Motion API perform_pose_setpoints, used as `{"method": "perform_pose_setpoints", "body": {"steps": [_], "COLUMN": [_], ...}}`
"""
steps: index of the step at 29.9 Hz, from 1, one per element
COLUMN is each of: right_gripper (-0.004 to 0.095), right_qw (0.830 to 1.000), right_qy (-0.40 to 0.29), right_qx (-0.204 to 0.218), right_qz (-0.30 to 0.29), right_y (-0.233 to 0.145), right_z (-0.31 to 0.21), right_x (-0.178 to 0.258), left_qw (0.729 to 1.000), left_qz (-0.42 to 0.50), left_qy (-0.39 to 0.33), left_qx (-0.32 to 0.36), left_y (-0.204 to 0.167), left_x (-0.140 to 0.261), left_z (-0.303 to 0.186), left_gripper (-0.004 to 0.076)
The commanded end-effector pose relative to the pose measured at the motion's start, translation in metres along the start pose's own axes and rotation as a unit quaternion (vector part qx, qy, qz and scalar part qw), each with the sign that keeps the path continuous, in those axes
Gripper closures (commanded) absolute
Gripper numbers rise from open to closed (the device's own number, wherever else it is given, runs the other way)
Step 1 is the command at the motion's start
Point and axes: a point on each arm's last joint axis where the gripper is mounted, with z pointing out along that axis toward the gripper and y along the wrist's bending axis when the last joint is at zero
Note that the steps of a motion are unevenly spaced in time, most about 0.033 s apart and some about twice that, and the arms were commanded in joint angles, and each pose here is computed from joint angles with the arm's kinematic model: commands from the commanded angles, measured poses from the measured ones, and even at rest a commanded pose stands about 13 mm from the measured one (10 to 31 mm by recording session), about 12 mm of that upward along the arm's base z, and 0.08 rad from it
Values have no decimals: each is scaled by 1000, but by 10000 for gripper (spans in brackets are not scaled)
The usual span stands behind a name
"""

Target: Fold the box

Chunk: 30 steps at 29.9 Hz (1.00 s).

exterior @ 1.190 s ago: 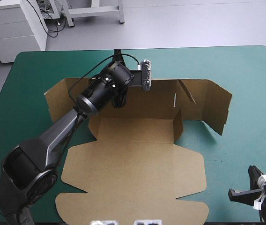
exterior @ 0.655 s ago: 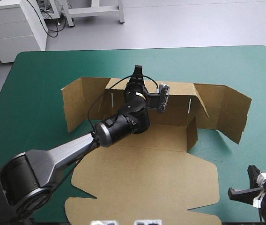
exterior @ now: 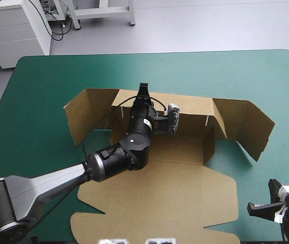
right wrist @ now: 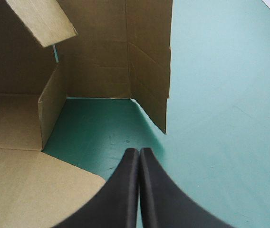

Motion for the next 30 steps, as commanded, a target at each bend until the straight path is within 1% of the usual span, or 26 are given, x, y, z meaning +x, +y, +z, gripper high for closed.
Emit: {"method": "perform_pose_setpoints", "body": {"steps": [1,6,9,13,16,20,24,30], "right_gripper": [922,922,922,921,921,921,922,922], "right_qw": [999,999,999,998,998,998,999,999], "right_qy": [-38,-38,-42,-39,-26,-9,-6,19], "right_qx": [5,5,-8,-22,-27,-27,-27,-34], "right_qz": [4,10,28,49,59,48,37,11], "right_y": [-1,-1,2,3,3,1,-2,-6], "right_z": [-2,-2,-1,6,13,30,48,95], "right_x": [-14,-14,-17,-33,-56,-102,-147,-206], "left_qw": [998,997,996,995,993,993,993,992], "left_qz": [-14,1,6,1,0,-3,-1,-1], "left_qy": [-13,-11,-5,-4,-6,-7,-7,2], "left_qx": [-59,-81,-84,-103,-115,-118,-120,-124], "left_y": [21,17,16,19,21,21,22,22], "left_x": [5,4,6,6,6,6,5,7], "left_z": [-18,-18,-18,-18,-19,-19,-19,-19], "left_gripper": [731,731,731,731,731,731,731,731]}}
